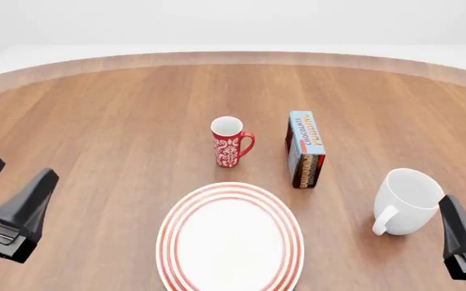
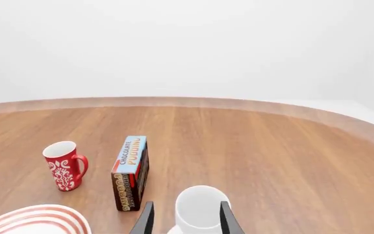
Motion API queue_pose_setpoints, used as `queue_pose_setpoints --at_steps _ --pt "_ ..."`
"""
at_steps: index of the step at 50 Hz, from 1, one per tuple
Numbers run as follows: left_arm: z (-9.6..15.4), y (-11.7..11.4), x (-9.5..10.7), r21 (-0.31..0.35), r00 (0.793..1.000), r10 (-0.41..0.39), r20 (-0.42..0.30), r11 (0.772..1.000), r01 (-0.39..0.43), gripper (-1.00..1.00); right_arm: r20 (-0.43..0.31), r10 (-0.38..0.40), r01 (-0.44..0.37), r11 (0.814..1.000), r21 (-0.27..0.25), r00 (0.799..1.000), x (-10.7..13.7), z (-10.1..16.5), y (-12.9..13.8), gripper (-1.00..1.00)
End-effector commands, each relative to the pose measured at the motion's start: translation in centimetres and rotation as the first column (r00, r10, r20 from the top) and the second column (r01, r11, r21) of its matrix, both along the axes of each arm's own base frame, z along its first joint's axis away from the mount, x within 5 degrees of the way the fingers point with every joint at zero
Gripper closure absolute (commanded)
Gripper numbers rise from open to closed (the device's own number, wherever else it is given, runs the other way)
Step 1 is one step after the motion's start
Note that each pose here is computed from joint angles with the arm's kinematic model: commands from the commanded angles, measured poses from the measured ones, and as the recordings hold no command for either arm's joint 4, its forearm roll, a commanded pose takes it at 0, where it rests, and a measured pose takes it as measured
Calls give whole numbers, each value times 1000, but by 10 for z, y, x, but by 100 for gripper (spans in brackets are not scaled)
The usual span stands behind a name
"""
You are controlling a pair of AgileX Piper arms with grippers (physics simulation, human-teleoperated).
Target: Pick up the white mug and put it on the plate, and put the chocolate pudding to the right of the plate.
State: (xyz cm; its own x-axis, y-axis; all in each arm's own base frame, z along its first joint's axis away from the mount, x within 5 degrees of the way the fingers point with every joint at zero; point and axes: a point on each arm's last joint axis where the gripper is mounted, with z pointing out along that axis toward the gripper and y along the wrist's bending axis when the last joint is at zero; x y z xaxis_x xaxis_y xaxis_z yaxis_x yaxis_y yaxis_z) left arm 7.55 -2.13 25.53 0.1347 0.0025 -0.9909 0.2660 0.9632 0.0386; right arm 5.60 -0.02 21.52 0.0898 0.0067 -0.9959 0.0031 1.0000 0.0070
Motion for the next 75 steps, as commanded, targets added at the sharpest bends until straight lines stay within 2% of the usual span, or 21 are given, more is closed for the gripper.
queue_pose_setpoints --at_steps 1,8,18,22,36,46,51,52,53,66,70,75 --pt "9 -11 4 22 995 -101 17 995 100 -100 1 0 0 1000 0 1000 0 0 0 -100" --pt "12 -20 9 48 985 -173 22 984 172 -100 2 0 0 1000 0 1000 0 0 0 -100" --pt "9 -43 21 102 954 -299 10 950 296 -100 1 0 0 1000 0 1000 0 0 0 -100" --pt "9 -49 24 108 948 -319 11 943 316 -100 1 -1 1 1000 1 1000 0 0 0 -100" --pt "8 -88 37 150 888 -460 -9 877 456 -100 3 -2 2 1000 1 1000 0 0 0 -100" --pt "3 -103 42 151 864 -502 -33 852 501 -100 3 -3 3 1000 1 1000 0 0 0 -100" --pt "-3 -121 46 167 839 -541 -63 823 543 -100 3 -5 5 1000 2 1000 0 0 0 -100" --pt "-3 -121 46 167 839 -541 -63 823 543 -100 3 -5 5 1000 2 1000 0 0 0 -100" --pt "-6 -128 48 174 830 -553 -74 812 557 -100 3 -5 5 1000 1 1000 0 0 0 -100" --pt "-7 -151 50 201 794 -601 -92 770 606 -100 2 -5 5 1000 1 1000 0 0 0 -100" --pt "-5 -164 51 222 775 -624 -96 746 628 -100 4 -6 6 1000 1 1000 0 1 0 -100" --pt "-7 -175 52 234 762 -640 -103 729 643 -100 5 -5 5 1000 1 1000 0 1 0 -100"
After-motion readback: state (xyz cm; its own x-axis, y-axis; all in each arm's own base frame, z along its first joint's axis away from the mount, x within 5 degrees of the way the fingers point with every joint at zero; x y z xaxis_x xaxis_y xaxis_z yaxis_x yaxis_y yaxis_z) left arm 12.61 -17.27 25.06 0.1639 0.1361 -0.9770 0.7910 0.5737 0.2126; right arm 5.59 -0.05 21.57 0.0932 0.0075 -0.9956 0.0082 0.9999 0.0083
